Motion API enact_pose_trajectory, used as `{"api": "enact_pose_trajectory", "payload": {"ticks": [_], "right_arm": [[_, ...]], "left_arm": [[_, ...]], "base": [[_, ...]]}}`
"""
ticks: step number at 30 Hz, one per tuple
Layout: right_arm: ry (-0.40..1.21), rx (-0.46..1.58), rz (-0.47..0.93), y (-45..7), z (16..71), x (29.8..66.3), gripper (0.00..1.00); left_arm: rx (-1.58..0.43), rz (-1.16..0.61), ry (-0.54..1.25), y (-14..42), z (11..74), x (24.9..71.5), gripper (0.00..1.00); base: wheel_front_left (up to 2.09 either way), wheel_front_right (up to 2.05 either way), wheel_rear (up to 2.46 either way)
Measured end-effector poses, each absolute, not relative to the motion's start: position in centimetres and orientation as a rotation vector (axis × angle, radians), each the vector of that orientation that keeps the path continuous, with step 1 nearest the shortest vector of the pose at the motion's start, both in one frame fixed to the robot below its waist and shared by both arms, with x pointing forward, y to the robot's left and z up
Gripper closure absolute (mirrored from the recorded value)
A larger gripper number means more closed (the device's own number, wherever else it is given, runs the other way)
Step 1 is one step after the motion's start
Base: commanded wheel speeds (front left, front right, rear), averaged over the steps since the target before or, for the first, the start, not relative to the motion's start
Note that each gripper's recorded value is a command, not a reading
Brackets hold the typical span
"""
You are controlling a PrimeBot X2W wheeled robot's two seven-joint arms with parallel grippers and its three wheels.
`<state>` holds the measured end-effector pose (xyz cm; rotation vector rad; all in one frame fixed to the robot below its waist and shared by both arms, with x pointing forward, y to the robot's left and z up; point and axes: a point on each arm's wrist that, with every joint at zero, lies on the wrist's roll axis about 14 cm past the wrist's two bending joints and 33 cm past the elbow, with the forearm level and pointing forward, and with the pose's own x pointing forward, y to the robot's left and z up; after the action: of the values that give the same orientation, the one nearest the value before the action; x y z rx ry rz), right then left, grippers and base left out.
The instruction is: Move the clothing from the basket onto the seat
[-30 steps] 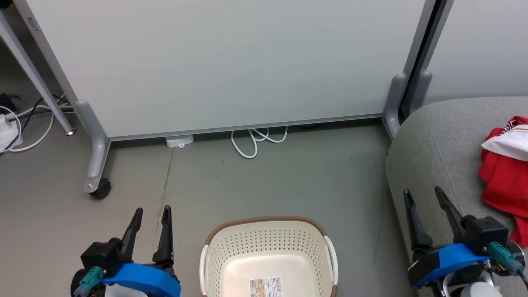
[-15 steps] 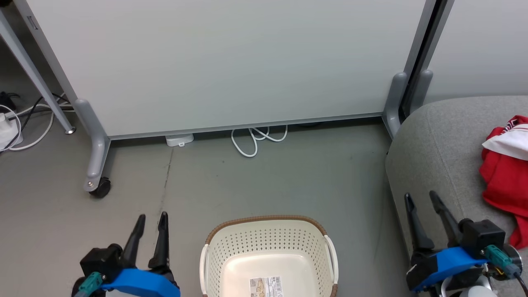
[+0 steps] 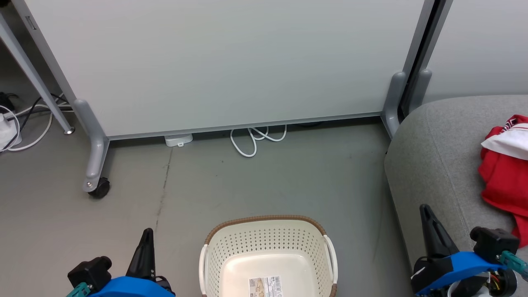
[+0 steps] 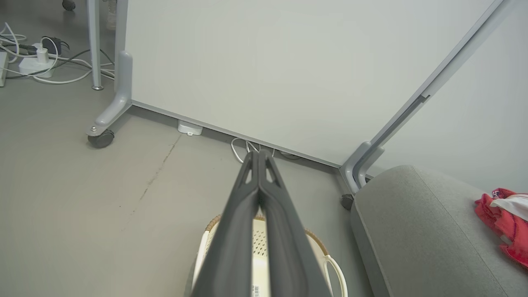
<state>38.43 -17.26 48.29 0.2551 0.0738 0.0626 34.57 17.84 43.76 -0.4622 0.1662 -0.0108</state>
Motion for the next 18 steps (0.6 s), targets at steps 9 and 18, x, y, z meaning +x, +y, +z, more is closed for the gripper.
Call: {"api": "enact_pose_trajectory", "payload": {"ticks": [9,18], "right_arm": [[0.076,0.416,0.036,-17.66,48.37,38.42,1.0],[0.082,0.567,0.015,-17.98,48.36,38.41,1.0]], "left_arm": [[-0.599,0.029,0.16,18.38,44.22,35.02,1.0],[-0.724,0.056,0.151,18.79,44.72,35.45,1.0]], "base": [[0.0,0.0,0.0],[0.0,0.0,0.0]]}}
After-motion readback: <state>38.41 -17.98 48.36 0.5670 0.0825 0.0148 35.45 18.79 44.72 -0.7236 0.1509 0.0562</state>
